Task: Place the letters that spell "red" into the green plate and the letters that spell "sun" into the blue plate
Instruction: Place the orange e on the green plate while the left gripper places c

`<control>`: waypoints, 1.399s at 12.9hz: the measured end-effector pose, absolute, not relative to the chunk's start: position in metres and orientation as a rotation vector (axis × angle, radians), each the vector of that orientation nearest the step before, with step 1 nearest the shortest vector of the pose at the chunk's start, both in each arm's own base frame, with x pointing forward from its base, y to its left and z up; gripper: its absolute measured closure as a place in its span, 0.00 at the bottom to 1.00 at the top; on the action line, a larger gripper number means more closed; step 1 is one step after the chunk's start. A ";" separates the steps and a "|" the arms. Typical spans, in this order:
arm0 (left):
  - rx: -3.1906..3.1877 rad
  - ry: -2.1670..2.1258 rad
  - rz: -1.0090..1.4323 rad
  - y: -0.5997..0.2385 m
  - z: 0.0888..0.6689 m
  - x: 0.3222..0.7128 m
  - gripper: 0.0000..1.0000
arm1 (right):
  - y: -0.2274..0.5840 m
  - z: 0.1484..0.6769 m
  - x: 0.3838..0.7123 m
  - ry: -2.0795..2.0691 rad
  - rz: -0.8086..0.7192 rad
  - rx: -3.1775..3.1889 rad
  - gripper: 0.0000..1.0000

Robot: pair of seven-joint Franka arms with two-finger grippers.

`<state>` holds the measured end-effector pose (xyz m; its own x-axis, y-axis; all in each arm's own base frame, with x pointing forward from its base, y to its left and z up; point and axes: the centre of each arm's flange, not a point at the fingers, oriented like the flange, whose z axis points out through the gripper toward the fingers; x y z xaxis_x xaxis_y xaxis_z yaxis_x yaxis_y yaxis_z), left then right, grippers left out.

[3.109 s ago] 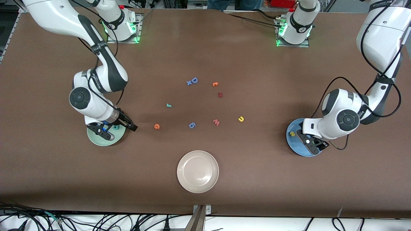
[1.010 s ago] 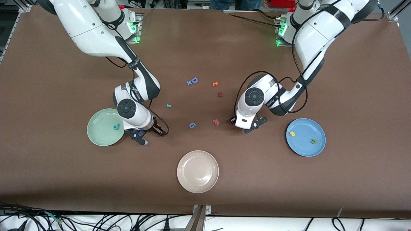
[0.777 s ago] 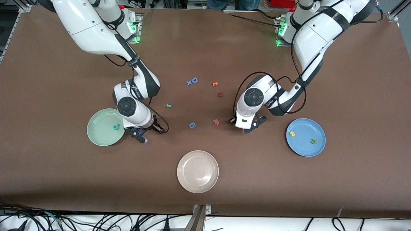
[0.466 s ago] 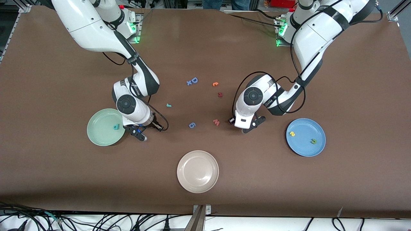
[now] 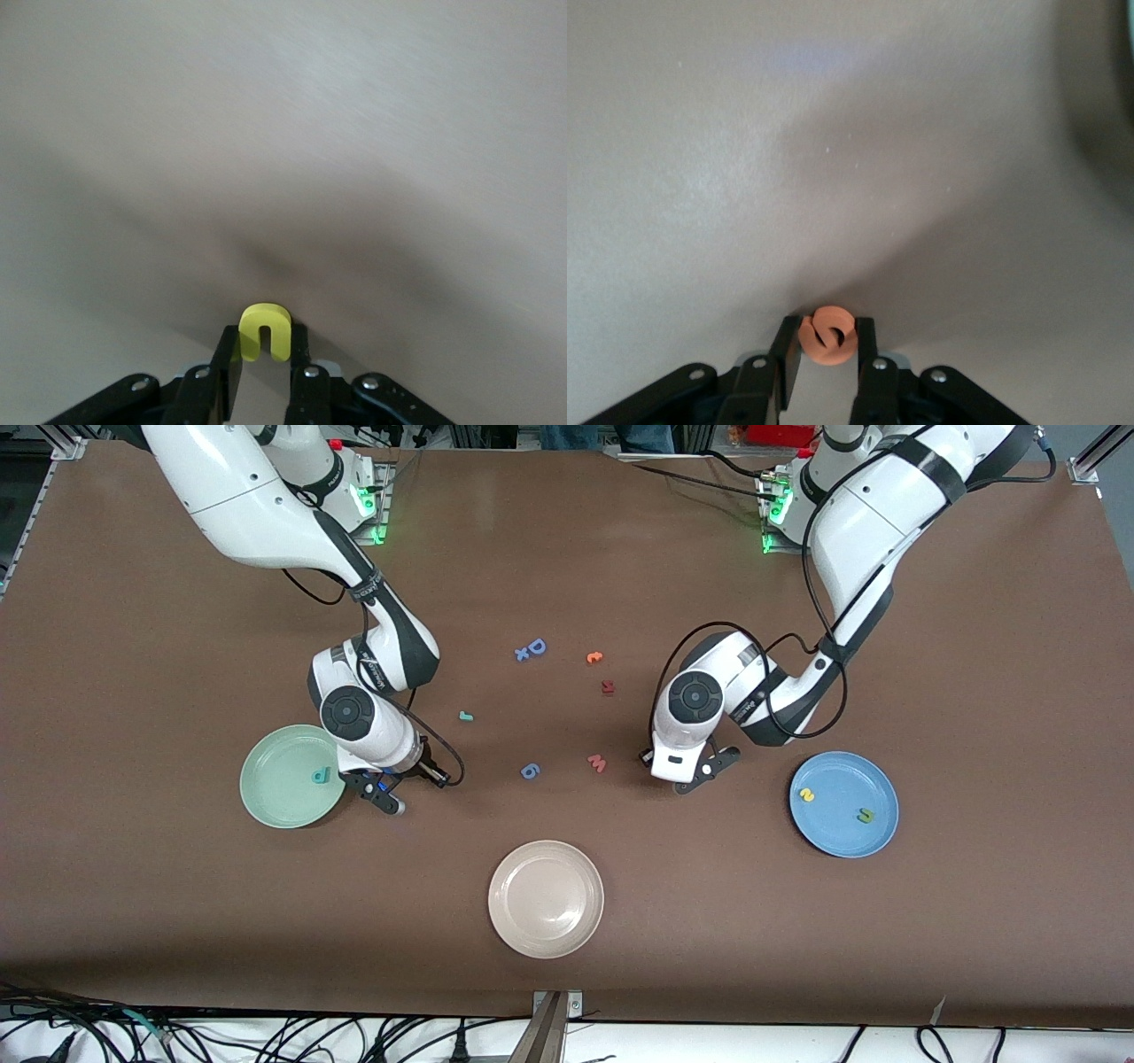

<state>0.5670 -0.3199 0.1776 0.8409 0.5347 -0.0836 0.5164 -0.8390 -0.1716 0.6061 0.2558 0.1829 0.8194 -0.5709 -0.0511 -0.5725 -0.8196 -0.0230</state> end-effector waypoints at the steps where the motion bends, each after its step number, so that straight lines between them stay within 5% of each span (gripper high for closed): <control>1: -2.859 -0.776 0.207 -0.306 0.185 0.575 0.74 | 0.247 0.192 0.610 0.939 0.066 -2.966 0.70; 8: -2.918 -0.376 0.301 -0.154 0.232 0.640 0.74 | 0.126 0.273 0.632 0.726 0.158 -3.086 0.70; 15: -2.941 -0.109 0.387 -0.063 0.200 0.650 0.74 | 0.036 0.254 0.617 0.539 0.228 -3.112 0.66; 16: -2.951 -0.072 0.372 -0.057 0.197 0.653 0.74 | 0.038 0.255 0.617 0.534 0.224 -3.112 0.56; 18: -2.968 -0.014 0.368 -0.048 0.193 0.655 0.58 | 0.042 0.260 0.618 0.525 0.213 -3.112 0.32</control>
<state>0.6547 -0.0480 0.1933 0.9699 0.0276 -0.2419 -0.0094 -0.9885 -0.1508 0.6177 0.0420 0.2598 0.9360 -0.3278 -0.1286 -0.3249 -0.9447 0.0438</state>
